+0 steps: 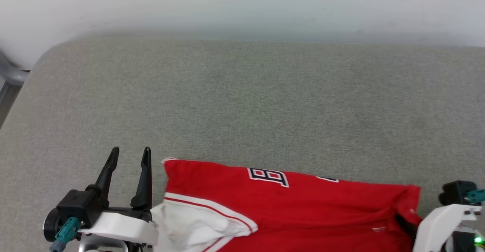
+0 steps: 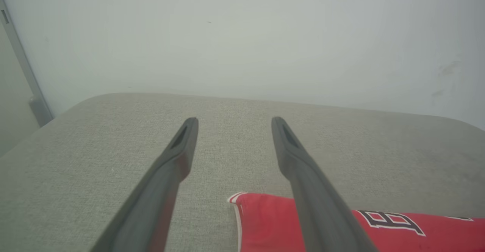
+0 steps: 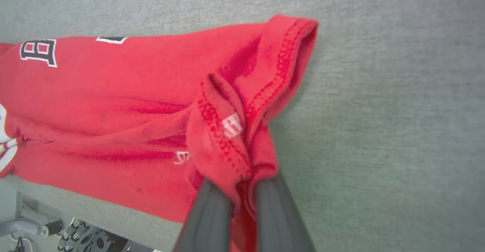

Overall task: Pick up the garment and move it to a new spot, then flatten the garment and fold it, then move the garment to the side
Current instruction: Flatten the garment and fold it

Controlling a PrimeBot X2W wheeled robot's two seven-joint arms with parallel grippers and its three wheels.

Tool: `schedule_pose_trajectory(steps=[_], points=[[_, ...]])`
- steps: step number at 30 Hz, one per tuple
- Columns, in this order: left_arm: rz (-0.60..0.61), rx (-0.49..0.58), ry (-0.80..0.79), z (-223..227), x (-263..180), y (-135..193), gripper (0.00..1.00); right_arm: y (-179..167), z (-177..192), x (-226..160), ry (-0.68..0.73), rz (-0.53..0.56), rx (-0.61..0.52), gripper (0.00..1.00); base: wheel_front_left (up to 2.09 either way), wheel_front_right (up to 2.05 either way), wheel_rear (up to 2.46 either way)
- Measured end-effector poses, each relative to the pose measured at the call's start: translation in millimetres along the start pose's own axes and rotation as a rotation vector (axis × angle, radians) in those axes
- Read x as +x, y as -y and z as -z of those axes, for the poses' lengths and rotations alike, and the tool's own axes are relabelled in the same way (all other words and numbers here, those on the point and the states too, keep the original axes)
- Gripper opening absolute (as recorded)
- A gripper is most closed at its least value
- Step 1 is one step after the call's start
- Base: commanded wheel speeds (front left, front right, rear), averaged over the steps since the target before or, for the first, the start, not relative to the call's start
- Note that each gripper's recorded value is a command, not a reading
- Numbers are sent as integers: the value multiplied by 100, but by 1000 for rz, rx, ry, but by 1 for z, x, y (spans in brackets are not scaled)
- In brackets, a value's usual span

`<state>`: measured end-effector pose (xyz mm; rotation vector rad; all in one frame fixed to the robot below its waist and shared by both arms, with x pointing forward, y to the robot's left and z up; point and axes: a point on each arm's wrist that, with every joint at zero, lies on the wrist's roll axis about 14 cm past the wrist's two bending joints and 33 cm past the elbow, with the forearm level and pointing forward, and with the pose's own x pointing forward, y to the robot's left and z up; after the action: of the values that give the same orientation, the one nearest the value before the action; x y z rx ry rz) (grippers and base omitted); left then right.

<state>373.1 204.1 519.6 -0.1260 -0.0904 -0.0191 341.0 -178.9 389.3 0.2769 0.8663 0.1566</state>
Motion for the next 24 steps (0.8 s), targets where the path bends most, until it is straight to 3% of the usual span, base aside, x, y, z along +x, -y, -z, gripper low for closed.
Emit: schedule_pose_trajectory(steps=[12,15,19,24], points=[[48,-9,5,-2,6,18,100,82,-17,-52,86,223,117,0,0,0,0],[59,-13,6,-2,6,22,100,72,-13,-53,79,167,202,0,0,0,0],[74,-18,8,-3,4,27,100,30,-7,-48,42,-48,373,0,0,0,0],[82,-20,1,-1,3,28,100,-4,-19,-50,33,-282,499,0,0,0,0]])
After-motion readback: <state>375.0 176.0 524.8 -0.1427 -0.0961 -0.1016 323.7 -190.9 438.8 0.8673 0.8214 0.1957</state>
